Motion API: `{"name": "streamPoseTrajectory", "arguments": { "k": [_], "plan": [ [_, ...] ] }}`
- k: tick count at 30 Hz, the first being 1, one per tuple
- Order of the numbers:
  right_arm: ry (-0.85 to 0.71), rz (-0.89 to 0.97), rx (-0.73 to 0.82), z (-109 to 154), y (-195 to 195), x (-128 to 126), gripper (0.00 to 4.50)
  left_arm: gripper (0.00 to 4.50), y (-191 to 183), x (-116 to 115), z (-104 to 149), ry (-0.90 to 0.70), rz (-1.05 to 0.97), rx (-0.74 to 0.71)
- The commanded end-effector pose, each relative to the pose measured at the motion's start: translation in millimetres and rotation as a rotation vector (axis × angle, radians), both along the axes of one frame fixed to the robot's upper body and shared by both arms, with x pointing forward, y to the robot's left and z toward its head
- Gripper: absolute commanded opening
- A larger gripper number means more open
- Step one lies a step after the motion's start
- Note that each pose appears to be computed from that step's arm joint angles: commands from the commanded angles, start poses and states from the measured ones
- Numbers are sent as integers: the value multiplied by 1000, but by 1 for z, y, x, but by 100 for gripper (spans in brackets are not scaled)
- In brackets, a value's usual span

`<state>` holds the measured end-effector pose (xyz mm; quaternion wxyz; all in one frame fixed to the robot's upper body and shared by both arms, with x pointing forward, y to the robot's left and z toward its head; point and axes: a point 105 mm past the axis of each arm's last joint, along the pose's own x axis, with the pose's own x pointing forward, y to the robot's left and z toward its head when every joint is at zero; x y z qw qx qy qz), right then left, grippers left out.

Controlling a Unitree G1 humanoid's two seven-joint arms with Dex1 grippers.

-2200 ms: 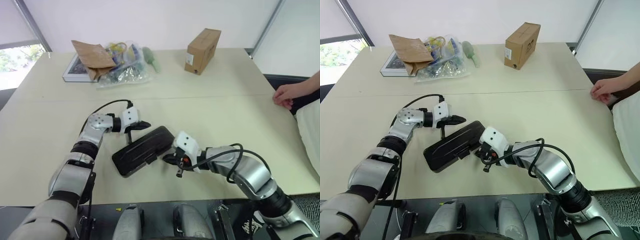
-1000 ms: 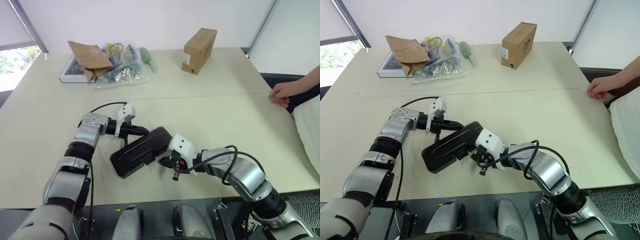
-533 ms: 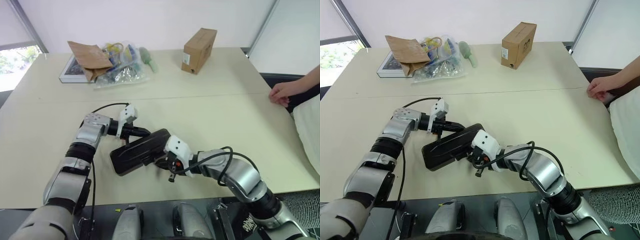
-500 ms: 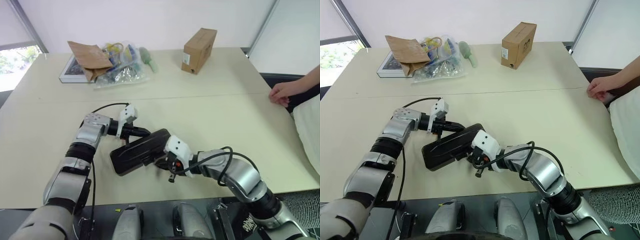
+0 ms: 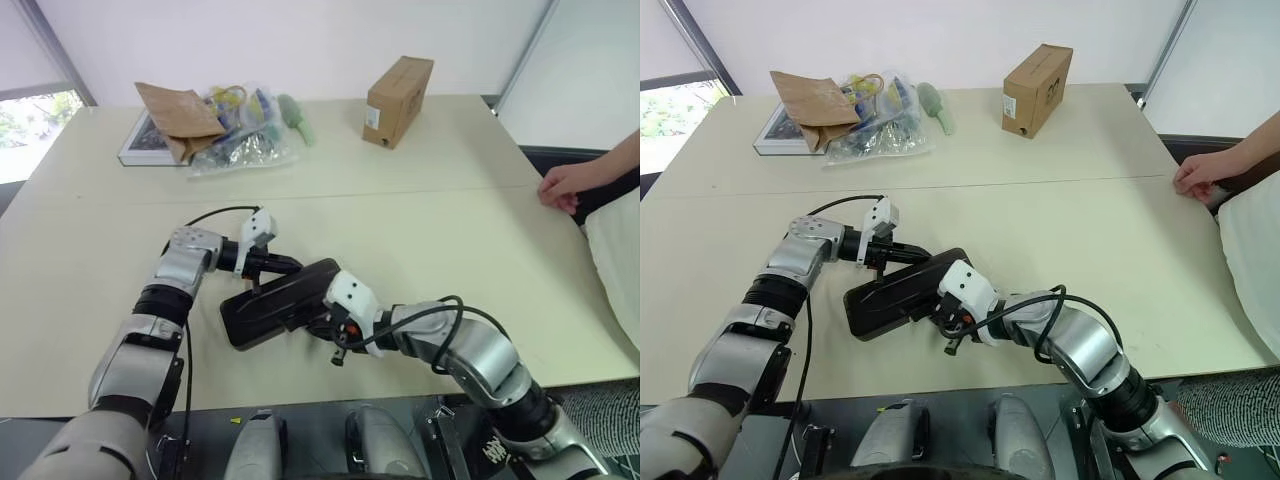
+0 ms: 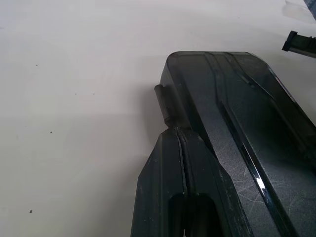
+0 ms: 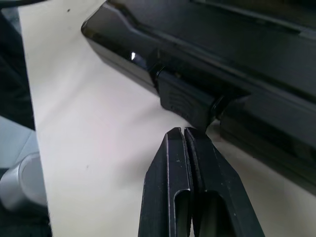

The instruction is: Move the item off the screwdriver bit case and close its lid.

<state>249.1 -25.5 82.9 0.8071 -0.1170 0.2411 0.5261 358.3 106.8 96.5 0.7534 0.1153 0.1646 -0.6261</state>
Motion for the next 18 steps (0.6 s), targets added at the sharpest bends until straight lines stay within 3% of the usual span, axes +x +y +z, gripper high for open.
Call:
{"name": "streamPoseTrajectory", "arguments": {
  "k": [1, 11, 18],
  "plan": [
    [-16, -16, 27, 6, 4, 1, 5, 0, -5, 1, 12, -33, -27, -9],
    [33, -44, 53, 0, 15, -9, 5, 0, -11, 3, 15, -39, -41, -4],
    [0, -120, 54, -1, 14, 2, 5, 0, -11, -3, 10, -26, -73, 17]
  ]
}}
